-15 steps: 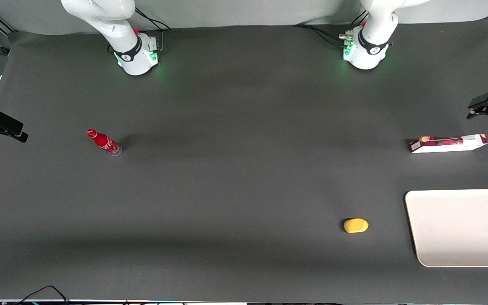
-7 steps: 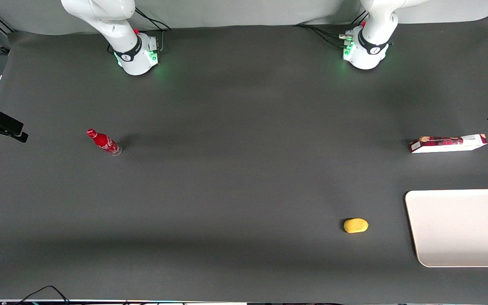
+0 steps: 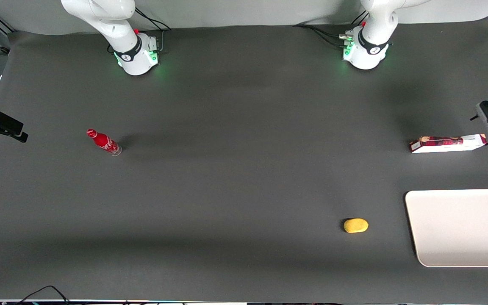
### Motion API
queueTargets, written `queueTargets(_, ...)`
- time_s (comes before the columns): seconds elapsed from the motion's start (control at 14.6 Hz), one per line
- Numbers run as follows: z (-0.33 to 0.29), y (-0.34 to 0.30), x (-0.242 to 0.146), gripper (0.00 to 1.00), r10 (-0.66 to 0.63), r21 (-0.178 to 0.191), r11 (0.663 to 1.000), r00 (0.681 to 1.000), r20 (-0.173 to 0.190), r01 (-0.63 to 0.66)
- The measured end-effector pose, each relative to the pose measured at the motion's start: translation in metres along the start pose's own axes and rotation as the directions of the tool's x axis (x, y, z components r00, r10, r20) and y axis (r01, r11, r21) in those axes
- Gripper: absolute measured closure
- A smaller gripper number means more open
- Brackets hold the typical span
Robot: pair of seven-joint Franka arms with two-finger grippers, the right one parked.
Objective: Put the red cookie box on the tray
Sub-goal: 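Lower the open left gripper around the box's end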
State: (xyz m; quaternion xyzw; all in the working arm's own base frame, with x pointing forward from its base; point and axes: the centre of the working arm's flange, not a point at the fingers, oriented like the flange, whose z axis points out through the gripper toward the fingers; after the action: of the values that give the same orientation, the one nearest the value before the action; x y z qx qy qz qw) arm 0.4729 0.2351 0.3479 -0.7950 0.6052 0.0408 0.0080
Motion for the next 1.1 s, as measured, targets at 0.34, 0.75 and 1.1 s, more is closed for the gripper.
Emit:
queueTargets(0.34,0.059,0.032,0.009,0.00,0.049,0.049,0.998,0.999,-0.004,-0.048)
queueTargets(0.75,0.093,0.027,0.009,0.00,0.096,0.091,0.992,0.995,-0.037,-0.092)
queueTargets(1.1,0.110,0.017,0.010,0.00,0.117,0.084,0.990,0.993,-0.035,-0.114)
